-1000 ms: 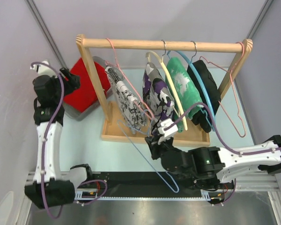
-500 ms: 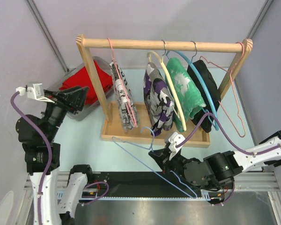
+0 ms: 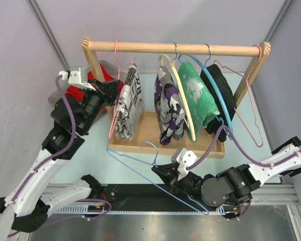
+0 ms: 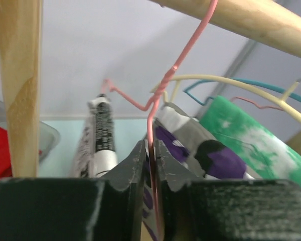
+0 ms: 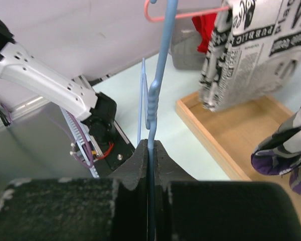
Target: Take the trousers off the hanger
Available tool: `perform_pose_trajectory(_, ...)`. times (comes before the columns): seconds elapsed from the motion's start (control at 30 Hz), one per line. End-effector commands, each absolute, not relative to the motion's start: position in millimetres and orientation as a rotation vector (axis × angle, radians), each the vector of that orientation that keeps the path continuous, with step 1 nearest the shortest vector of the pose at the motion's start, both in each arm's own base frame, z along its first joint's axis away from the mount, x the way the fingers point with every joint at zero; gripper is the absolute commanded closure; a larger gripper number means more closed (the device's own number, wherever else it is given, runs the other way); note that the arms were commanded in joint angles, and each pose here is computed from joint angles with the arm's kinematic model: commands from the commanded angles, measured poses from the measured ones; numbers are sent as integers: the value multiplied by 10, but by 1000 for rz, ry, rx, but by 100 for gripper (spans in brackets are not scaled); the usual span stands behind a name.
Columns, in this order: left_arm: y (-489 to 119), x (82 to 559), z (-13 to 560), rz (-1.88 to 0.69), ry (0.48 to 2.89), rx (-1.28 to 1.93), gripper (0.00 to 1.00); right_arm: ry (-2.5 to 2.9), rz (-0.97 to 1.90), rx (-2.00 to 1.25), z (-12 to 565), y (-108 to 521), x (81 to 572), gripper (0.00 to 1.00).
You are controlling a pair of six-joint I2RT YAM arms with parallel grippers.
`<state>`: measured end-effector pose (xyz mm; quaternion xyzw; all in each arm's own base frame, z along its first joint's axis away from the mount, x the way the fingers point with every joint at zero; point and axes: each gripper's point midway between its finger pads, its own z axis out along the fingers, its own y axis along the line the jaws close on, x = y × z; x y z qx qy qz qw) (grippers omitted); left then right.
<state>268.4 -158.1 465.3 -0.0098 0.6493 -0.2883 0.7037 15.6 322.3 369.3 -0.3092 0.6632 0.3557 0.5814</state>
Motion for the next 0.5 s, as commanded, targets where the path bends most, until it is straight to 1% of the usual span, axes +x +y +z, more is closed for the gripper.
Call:
perform_pose_trajectory(0.0, -1278, 2767, 4879, -407, 1373, -146, 87, 1494, 864, -639, 4119, 3172, 198, 100)
perform_pose_trajectory(0.03, -1310, 2765, 4933, -414, 1345, -137, 88, 1491, 859, -634, 4135, 3169, 211, 100)
perform_pose_trajectory(0.2, -1538, 2925, 4976, -412, 1365, -89, 89, 1488, 865, -577, 4279, 3099, 275, 100)
perform_pose_trajectory(0.27, -1649, 3018, 4972, -414, 1378, -70, 88, 1497, 822, -521, 4336, 3041, 357, 100)
perform_pose_trajectory(0.33, -1675, 3038, 4993, -411, 1387, -65, 86, 1496, 816, -481, 4496, 2996, 400, 100)
perform_pose_trajectory(0.37, -1673, 3046, 4980, -406, 1389, -68, 82, 1495, 795, -490, 4535, 2973, 413, 100)
perform_pose_trajectory(0.47, -1631, 3024, 4981, -400, 1376, -71, 76, 1494, 750, -473, 4704, 2877, 475, 100)
